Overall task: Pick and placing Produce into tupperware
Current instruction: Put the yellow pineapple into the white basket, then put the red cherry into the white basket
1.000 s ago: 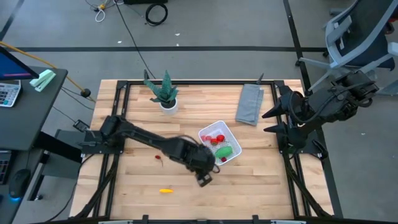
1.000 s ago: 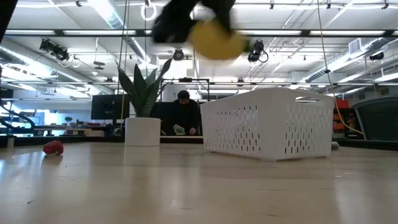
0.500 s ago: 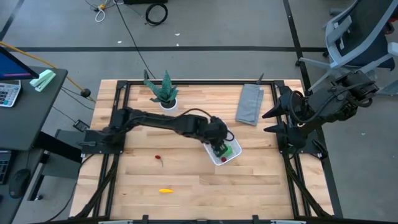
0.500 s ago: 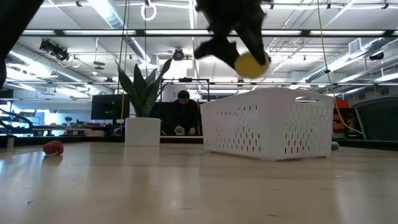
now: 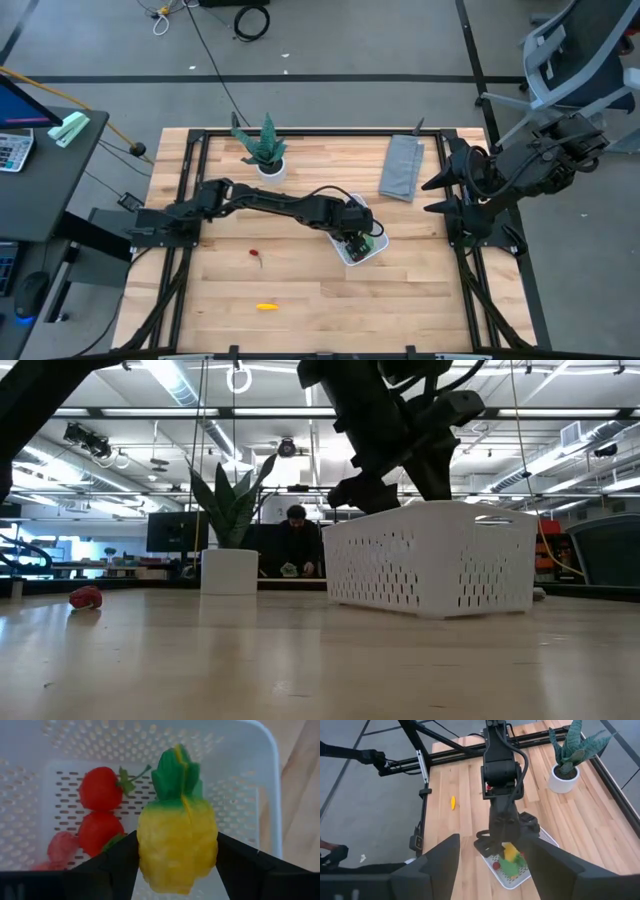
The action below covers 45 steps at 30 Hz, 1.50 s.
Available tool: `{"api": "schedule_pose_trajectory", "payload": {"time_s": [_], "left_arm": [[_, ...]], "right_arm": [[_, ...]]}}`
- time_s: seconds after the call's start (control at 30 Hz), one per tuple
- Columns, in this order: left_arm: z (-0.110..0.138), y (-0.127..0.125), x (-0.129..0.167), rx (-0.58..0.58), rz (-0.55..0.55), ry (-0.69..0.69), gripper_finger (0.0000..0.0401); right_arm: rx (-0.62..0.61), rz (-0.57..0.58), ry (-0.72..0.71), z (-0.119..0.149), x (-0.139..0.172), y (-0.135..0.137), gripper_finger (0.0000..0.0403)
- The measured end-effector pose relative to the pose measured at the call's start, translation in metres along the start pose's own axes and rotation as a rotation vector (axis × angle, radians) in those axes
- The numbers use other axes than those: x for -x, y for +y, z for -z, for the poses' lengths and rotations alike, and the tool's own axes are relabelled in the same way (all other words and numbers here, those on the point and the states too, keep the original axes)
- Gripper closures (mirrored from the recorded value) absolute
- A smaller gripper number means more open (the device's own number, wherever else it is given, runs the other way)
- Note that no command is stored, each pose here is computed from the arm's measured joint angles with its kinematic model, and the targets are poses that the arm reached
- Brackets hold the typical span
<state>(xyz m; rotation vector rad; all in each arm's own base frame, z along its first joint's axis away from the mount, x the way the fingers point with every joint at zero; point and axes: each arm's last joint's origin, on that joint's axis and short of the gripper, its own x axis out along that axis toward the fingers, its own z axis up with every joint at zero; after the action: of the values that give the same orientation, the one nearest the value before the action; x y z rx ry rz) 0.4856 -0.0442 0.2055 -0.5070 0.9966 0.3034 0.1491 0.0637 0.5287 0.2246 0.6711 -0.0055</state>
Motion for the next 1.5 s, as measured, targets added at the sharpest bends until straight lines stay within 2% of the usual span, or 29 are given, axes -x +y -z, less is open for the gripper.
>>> {"api": "schedule_pose_trajectory", "payload": {"time_s": [0.3, 0.47, 0.67, 0.8, 0.97, 1.13, 1.27, 1.37, 1.5], "left_arm": [[-0.004, 0.008, 0.000, 0.037, -0.023, 0.000, 0.0139], [-0.010, 0.005, 0.016, 0.064, 0.080, 0.060, 0.0144], [-0.014, 0.000, 0.048, 0.061, 0.116, 0.222, 0.0154], [-0.005, -0.005, 0.076, -0.004, 0.059, 0.363, 0.0163], [0.027, -0.021, 0.107, -0.063, -0.058, 0.559, 0.0175], [0.061, -0.061, 0.123, -0.139, -0.030, 0.529, 0.0190], [0.099, -0.086, 0.130, -0.203, -0.129, 0.501, 0.0201], [0.127, -0.097, 0.127, -0.191, -0.183, 0.521, 0.0204], [0.161, -0.098, 0.113, -0.100, -0.308, 0.571, 0.0204]], "right_arm": [[0.002, 0.000, 0.000, 0.000, 0.000, 0.000, 0.0174], [0.002, 0.000, 0.000, 0.000, 0.000, 0.000, 0.0174], [0.003, 0.000, 0.000, 0.000, 0.000, 0.000, 0.0174], [0.002, 0.000, 0.000, 0.000, 0.000, 0.000, 0.0174], [-0.015, -0.001, 0.001, 0.000, 0.000, 0.000, 0.0174], [-0.015, 0.000, 0.001, 0.000, 0.000, 0.000, 0.0174], [-0.002, 0.005, 0.012, 0.001, -0.003, 0.001, 0.0174], [0.021, 0.016, 0.031, 0.003, -0.008, 0.002, 0.0174], [0.069, 0.038, 0.075, 0.006, -0.020, 0.003, 0.0174]]}}
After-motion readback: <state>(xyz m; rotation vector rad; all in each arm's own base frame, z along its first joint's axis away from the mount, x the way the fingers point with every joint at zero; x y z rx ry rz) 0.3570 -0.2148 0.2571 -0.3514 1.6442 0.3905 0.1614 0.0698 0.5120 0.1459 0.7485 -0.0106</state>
